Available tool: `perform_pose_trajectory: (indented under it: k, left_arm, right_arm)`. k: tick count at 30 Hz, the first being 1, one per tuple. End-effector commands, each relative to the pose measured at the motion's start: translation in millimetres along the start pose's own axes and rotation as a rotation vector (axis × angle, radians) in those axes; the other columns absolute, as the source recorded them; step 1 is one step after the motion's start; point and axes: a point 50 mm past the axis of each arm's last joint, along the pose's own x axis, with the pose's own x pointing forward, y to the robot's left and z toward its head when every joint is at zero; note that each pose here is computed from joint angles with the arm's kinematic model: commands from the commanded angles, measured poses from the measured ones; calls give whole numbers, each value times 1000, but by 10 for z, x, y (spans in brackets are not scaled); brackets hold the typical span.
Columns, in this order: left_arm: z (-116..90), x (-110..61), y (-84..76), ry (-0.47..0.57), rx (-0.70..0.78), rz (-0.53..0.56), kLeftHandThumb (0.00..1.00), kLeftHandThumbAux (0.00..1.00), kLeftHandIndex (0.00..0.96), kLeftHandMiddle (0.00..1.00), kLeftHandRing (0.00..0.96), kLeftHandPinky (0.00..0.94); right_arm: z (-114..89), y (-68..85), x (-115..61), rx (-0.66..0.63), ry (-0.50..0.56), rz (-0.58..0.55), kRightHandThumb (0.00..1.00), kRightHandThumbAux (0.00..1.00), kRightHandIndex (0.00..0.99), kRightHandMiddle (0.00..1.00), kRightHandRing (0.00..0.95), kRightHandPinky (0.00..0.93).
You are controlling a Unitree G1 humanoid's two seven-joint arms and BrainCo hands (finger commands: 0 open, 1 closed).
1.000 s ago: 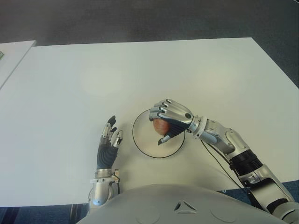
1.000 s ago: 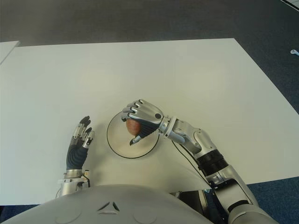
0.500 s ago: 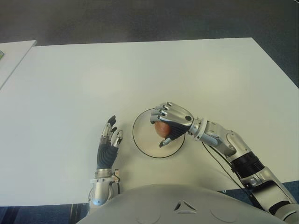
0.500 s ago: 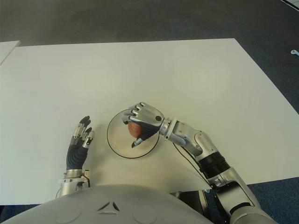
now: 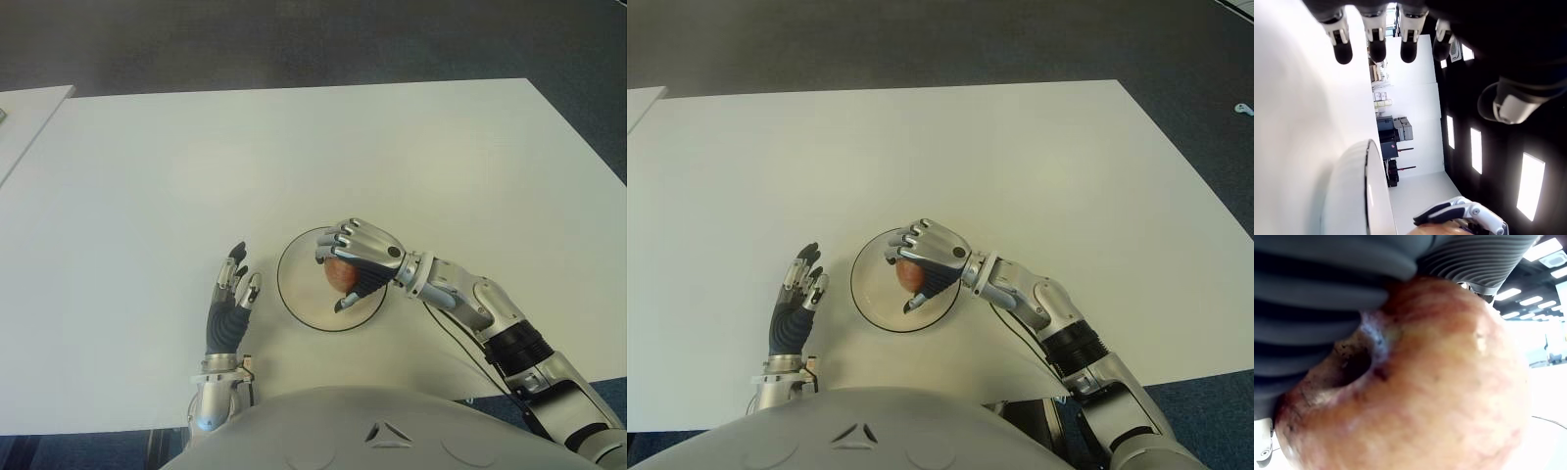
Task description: Put the apples into the plate.
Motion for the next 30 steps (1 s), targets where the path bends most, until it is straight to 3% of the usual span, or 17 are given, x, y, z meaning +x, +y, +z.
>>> perform_pose_trajectory:
  k: [1, 3, 9, 30]
  left_arm:
    - [-6, -13, 0, 13, 7, 11, 0, 407, 0, 0, 0, 12]
    - [-2, -11, -1, 10, 10, 14, 0, 406, 0, 0, 0, 9]
    - [5, -5, -7, 3, 19, 22, 0, 401, 0, 0, 0, 3]
    - [13, 8, -14, -2, 28, 36, 0, 384, 0, 0, 0, 0]
  right_arm:
    - [20, -38, -46, 13, -27, 60, 160, 409, 51, 77, 75, 73]
    - [23, -61, -48, 17, -31, 74, 95, 352, 20, 31, 30, 29]
    - [11, -81, -40, 8, -39, 112, 41, 292, 2, 3, 3, 3]
    - [-13, -101, -17, -5, -51, 147, 56, 244, 0, 0, 0, 0]
